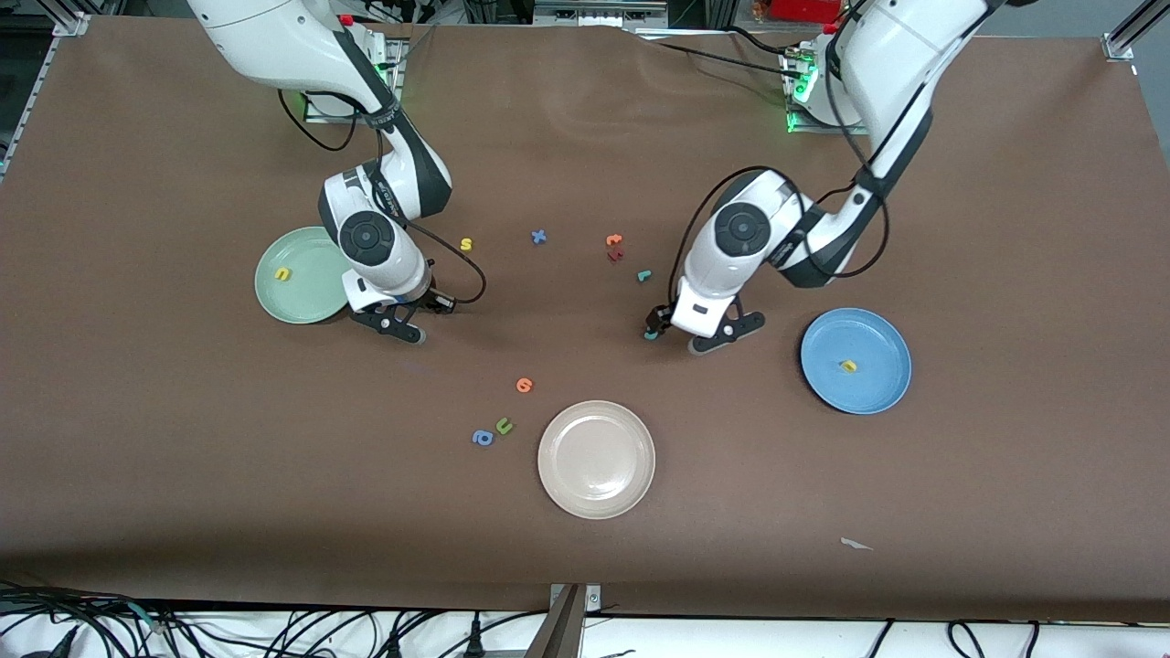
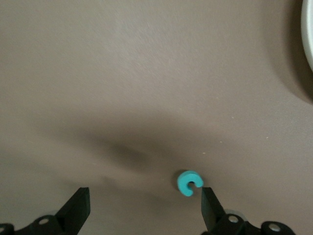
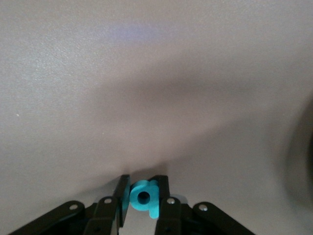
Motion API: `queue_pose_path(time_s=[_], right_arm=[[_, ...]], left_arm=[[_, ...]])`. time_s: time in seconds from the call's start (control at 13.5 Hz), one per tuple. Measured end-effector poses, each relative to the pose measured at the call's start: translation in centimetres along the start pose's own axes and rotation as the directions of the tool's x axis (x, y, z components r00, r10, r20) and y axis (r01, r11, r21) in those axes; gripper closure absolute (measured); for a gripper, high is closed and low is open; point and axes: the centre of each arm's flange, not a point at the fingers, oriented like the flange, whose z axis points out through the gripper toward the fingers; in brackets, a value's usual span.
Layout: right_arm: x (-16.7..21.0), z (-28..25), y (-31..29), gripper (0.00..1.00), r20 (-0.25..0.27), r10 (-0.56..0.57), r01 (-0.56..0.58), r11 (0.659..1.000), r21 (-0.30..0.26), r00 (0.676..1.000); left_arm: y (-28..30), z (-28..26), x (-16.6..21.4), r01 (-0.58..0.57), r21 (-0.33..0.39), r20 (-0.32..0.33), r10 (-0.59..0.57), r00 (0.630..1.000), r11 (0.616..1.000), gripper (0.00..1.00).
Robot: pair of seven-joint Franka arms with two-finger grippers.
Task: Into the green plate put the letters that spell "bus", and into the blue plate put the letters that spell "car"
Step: 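Place the teal q on the green plate while the left gripper grasps teal c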
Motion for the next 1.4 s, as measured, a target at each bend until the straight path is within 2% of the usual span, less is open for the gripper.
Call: queue_pose_path(time_s=[0.15, 0.3, 0.44, 0.66, 0.81, 0.89, 1.03, 1.11, 1.26, 1.33, 1.4], right_arm=[[0.2, -0.8, 0.1, 0.72, 0.034, -0.009, 0.011, 0.999, -0.037, 0.999], [1.2, -3.5, 0.5, 0.72, 0.094, -0.031, 0.041, 0.994, -0.098, 0.995], [3.2, -6.8, 2.7, 0.72, 0.133, -0.069, 0.087, 0.988, -0.131, 0.989], [6.9, -8.3, 9.4, 0.72, 0.198, -0.141, 0.173, 0.973, -0.151, 0.970], [8.8, -6.8, 14.6, 0.72, 0.249, -0.177, 0.218, 0.965, -0.148, 0.952], [9.0, -5.6, 16.9, 0.72, 0.270, -0.188, 0.233, 0.962, -0.142, 0.944], [8.8, -3.2, 20.3, 0.72, 0.277, -0.215, 0.258, 0.958, -0.129, 0.936], [8.5, -2.1, 21.6, 0.72, 0.278, -0.225, 0.267, 0.956, -0.123, 0.934], [7.5, -0.3, 22.7, 0.72, 0.271, -0.234, 0.273, 0.955, -0.118, 0.934], [7.0, 0.3, 22.8, 0.72, 0.267, -0.234, 0.272, 0.955, -0.115, 0.935], [6.7, 0.8, 22.9, 0.68, 0.269, -0.233, 0.271, 0.956, -0.112, 0.935]], left_arm=[[1.0, 1.6, -0.2, 0.032, 0.005, 0.009, -0.032, 0.999, 0.999, 0.01], [1.7, 3.0, -0.7, 0.051, 0.023, -0.006, -0.051, 0.999, 0.998, 0.02], [2.5, 3.6, -1.5, 0.056, 0.030, -0.016, -0.056, 0.998, 0.998, 0.04], [2.8, 3.6, -1.6, 0.065, 0.027, -0.020, -0.064, 0.998, 0.998, 0.09], [2.7, 3.7, -1.5, 0.069, 0.029, -0.020, -0.068, 0.997, 0.997, 0.25], [2.7, 3.7, -1.5, 0.070, 0.030, -0.019, -0.070, 0.997, 0.997, 0.26], [2.8, 3.7, -1.5, 0.072, 0.031, -0.019, -0.071, 0.997, 0.997, 0.37], [2.8, 3.7, -1.5, 0.073, 0.030, -0.020, -0.072, 0.997, 0.997, 0.37], [2.9, 3.5, -1.4, 0.075, 0.031, -0.021, -0.074, 0.997, 0.997, 0.49], [2.9, 3.5, -1.4, 0.076, 0.031, -0.021, -0.075, 0.997, 0.997, 0.49], [3.0, 3.5, -1.4, 0.077, 0.032, -0.021, -0.076, 0.997, 0.997, 0.54]])
